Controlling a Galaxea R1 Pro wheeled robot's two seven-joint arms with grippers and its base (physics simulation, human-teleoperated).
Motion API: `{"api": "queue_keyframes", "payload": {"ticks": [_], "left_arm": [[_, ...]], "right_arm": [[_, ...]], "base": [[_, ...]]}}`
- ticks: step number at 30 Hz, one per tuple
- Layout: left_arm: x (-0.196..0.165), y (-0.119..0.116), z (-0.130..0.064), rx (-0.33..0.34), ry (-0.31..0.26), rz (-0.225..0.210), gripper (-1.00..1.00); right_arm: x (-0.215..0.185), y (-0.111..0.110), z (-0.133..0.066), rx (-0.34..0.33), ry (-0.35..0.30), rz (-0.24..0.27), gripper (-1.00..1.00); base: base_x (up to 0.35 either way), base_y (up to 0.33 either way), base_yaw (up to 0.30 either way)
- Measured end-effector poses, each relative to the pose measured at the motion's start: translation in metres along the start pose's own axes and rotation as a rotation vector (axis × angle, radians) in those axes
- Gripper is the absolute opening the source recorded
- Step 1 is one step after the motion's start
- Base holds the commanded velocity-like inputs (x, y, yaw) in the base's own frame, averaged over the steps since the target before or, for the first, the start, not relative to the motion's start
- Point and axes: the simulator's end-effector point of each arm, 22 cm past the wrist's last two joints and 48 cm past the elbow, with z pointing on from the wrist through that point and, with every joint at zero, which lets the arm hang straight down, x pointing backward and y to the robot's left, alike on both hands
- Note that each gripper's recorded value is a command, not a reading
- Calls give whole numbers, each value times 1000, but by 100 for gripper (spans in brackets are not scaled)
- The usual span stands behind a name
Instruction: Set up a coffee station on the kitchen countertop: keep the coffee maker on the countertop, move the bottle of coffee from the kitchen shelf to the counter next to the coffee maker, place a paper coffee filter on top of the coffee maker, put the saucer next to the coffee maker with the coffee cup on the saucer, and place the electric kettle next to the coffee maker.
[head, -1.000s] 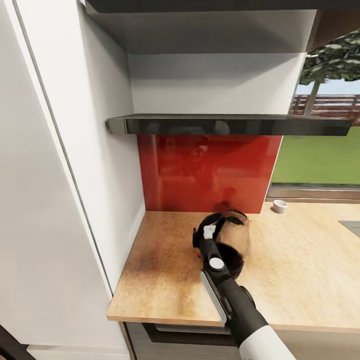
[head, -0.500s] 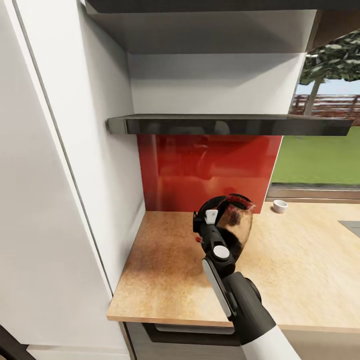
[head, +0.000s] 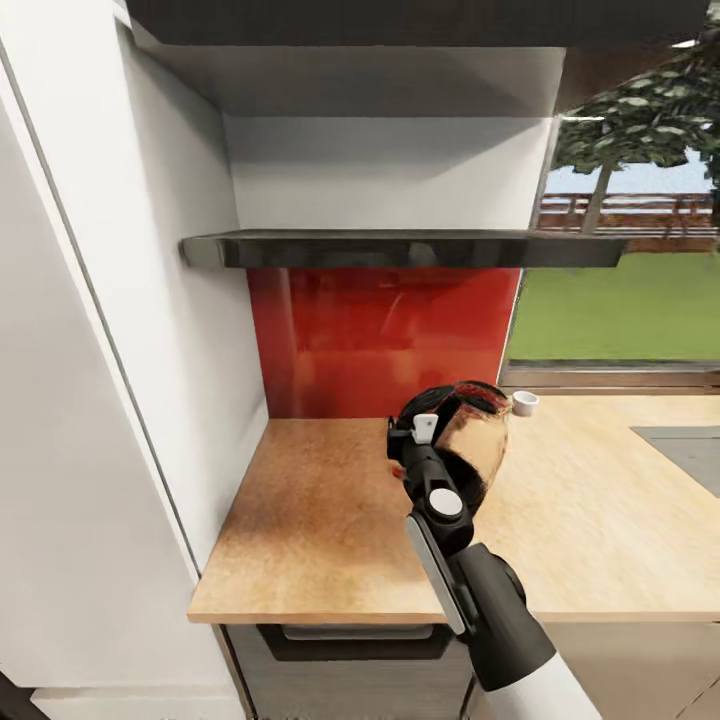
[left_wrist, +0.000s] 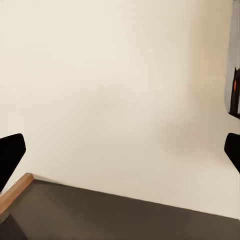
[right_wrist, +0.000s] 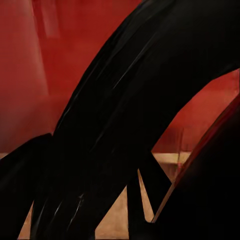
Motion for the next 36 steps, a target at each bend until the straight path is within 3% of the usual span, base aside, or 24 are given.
{"api": "queue_keyframes", "payload": {"ticks": [15,36], "left_arm": [[-5,0,-1,-1,-11,-5,100],[-5,1,0,-4,-11,-5,100]], "right_arm": [[-9,-2,-3,7,-18,-12,-100],[-8,-2,-3,7,-16,-13,-100]], "base": [[-250,-196,-257],[4,-272,-298]]}}
